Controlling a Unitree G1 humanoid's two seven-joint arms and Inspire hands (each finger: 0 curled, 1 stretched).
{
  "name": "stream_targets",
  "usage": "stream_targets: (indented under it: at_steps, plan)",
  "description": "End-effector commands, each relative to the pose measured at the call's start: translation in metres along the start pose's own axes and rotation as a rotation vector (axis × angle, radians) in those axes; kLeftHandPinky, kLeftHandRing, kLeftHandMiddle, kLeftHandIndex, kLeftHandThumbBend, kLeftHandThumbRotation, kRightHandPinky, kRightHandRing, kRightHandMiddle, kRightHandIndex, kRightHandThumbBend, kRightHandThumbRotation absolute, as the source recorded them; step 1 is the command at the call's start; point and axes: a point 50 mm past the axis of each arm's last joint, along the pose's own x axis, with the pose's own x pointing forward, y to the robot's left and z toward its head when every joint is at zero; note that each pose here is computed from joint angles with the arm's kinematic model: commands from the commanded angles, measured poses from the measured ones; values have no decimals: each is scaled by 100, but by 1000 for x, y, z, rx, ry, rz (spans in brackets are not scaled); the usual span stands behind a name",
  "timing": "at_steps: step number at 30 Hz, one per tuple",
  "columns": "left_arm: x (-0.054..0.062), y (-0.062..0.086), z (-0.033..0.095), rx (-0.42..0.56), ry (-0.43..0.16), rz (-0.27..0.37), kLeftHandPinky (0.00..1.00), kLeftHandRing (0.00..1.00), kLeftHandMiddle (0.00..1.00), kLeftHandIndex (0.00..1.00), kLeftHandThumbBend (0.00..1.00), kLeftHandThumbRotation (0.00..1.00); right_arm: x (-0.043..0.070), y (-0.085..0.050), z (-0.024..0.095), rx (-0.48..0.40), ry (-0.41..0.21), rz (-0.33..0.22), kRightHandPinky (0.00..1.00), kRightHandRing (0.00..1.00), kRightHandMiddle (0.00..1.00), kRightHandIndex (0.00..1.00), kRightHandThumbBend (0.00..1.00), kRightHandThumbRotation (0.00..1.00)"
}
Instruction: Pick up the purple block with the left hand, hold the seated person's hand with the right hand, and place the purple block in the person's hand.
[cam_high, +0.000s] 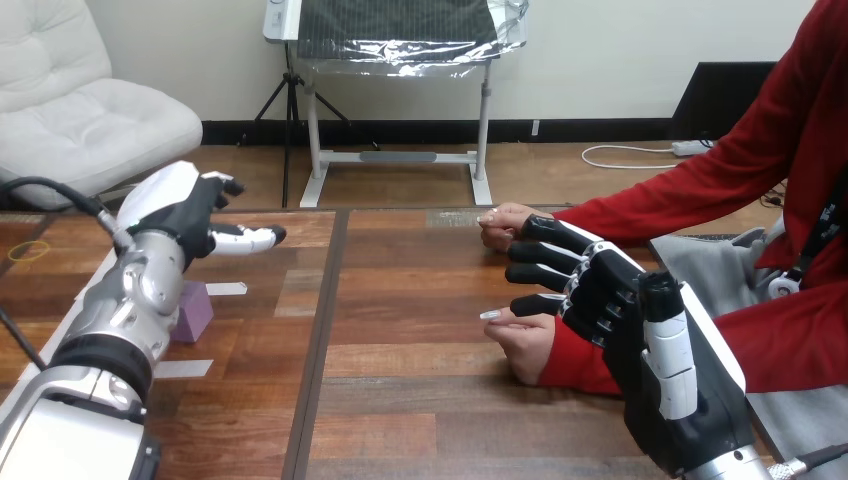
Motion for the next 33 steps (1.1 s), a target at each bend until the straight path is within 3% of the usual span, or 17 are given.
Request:
stream_targets:
  at_steps: [1,33]
  plan:
    - [3,27,3,32,2,70,79,85,85,85,69,42,16,-1,15,-24,-101,16,67,77,79,80,85,100]
    - [-1,11,-14,100,56,53,73,81,82,82,76,35,16,1,16,-17,-113,17,65,75,77,79,87,100]
